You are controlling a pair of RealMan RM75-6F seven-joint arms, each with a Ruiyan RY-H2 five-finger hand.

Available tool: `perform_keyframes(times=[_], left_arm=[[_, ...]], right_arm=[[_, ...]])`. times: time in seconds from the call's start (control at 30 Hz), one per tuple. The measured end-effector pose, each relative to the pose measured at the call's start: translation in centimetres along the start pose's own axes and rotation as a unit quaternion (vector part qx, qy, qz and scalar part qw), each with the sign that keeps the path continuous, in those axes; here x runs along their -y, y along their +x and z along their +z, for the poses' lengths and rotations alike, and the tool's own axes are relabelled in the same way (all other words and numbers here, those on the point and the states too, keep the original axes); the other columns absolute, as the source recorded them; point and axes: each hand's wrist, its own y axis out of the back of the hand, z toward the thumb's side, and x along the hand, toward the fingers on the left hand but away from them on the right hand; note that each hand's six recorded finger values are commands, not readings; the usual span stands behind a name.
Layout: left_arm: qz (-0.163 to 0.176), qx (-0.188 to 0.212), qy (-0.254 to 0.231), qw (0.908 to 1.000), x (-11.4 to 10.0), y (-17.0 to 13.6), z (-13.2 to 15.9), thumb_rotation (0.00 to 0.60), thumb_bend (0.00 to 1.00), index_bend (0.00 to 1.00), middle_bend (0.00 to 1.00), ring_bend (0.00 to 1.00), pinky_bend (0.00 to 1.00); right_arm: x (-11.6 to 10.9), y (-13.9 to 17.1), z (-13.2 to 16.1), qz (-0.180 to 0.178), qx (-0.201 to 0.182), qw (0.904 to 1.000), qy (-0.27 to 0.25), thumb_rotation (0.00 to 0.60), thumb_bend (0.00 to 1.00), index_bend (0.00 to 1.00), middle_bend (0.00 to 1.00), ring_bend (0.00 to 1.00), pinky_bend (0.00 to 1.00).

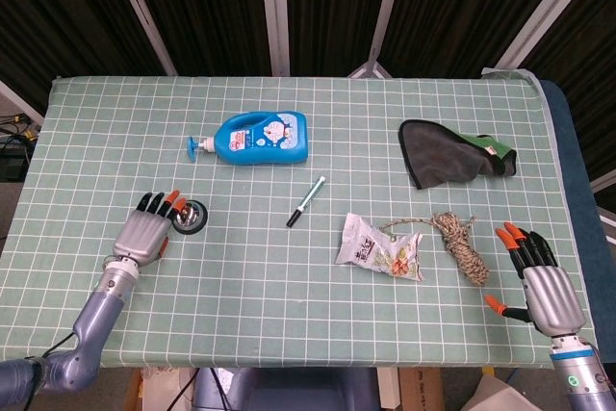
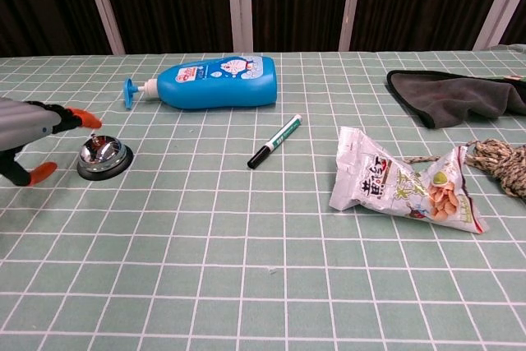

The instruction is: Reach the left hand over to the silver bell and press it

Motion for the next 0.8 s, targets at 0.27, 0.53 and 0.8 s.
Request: perform_keyframes(times=[0.27, 0.53, 0.8], left_arm=[[0.088, 0.014, -0.062, 0.9941, -5.6, -0.5, 0.7, 0.600, 0.42, 0.00, 0.00, 0.00, 0.00], [0.124, -0.017, -0.074, 0.9894, -6.6, -4.7, -2.3, 0.600, 0.13, 0.00, 0.00, 0.00, 0.00], [0.142, -0.075, -0.095, 0.9824, -2.9, -12.4, -6.6, 0.600, 0.13, 0.00, 0.00, 0.00, 0.00]], right_arm=[[-0.1, 0.0, -0.1, 0.000, 0.000, 1.0000, -0.002, 0.600, 0.22, 0.00, 0.00, 0.00, 0.00], [-0.1, 0.0, 0.0, -0.001, -0.002, 1.0000, 0.001, 0.600, 0.22, 0.00, 0.00, 0.00, 0.00], [0.0, 0.0, 0.0, -0.004, -0.004, 0.9999, 0.010, 0.600, 0.22, 0.00, 0.00, 0.00, 0.00]])
